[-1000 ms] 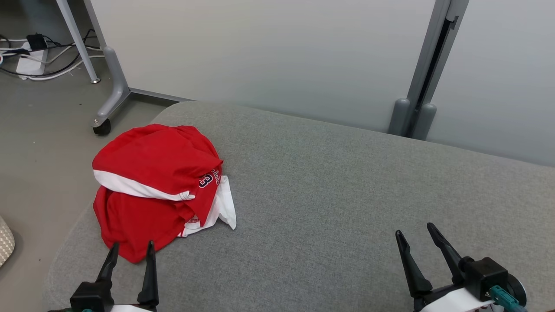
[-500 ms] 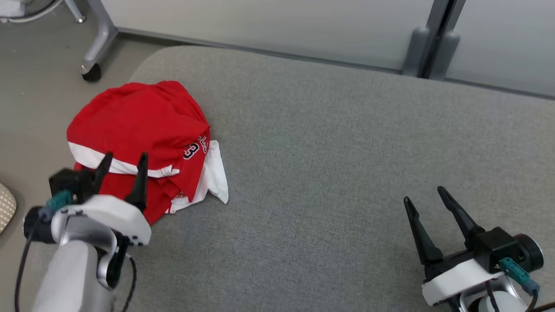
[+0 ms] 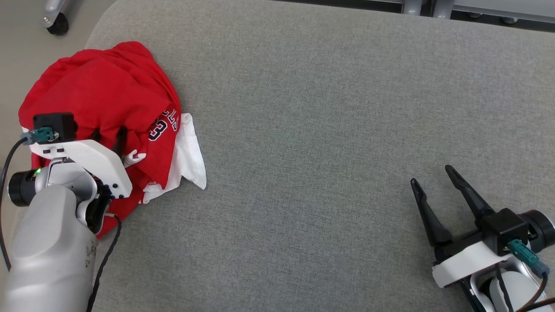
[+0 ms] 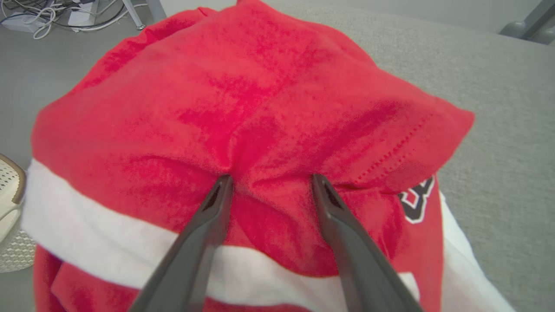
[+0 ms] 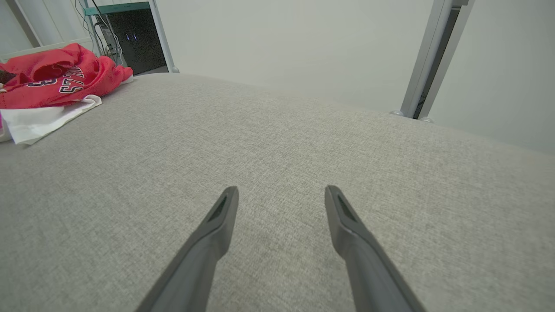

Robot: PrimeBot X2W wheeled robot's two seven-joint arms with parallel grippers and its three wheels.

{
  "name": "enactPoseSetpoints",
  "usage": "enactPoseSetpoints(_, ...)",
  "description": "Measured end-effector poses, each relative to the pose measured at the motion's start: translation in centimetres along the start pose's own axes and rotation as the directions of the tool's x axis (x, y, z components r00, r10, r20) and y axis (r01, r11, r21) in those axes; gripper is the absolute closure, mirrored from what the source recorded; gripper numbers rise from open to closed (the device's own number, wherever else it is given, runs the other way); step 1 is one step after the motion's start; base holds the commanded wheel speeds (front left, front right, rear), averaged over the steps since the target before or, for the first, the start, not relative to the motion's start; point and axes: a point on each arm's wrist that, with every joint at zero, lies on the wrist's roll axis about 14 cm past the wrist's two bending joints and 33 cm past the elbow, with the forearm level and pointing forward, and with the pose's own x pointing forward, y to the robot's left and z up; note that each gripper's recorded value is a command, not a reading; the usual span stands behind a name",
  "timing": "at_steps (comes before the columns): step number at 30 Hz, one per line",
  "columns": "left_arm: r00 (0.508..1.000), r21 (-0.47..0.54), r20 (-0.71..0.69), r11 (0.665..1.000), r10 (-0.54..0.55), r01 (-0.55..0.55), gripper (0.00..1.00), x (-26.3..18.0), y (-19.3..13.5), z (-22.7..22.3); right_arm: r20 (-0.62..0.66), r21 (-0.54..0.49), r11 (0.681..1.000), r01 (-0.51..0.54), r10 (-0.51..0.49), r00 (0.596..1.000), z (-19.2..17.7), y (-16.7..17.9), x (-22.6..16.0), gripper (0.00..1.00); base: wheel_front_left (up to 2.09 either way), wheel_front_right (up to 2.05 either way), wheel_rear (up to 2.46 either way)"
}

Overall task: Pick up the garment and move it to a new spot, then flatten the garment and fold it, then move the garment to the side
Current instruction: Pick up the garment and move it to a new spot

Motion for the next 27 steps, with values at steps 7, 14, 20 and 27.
enactPoseSetpoints(7, 0.999, -0.016, 0.037, 1.0, 0.019, -0.019, 1.0, -0.9, 0.9, 0.3, 0.015, 0.004, 1.0, 0.013, -0.013, 1.0, 1.0, 0.3, -0.6, 0.0, 0.0, 0.0, 0.0)
enactPoseSetpoints(14, 0.962, -0.037, 0.273, 0.999, -0.009, 0.02, 1.0, -3.2, 0.5, 6.0, 0.061, 0.021, 1.0, 0.013, -0.014, 0.998, 3.1, 1.8, -1.2, 0.0, 0.0, 0.0, 0.0)
enactPoseSetpoints(20, 0.865, 0.018, 0.478, 0.986, -0.155, 0.167, 1.0, -6.6, -4.0, 13.0, 0.107, 0.045, 0.998, 0.037, -0.041, 0.993, 5.0, 2.6, -2.5, 0.0, 0.0, 0.0, 0.0)
enactPoseSetpoints(27, 0.683, 0.158, 0.588, 0.89, -0.433, 0.429, 1.0, -12.6, -14.0, 18.6, 0.145, 0.067, 0.988, 0.14, -0.148, 0.978, 6.4, 0.6, -5.2, 0.0, 0.0, 0.0, 0.0)
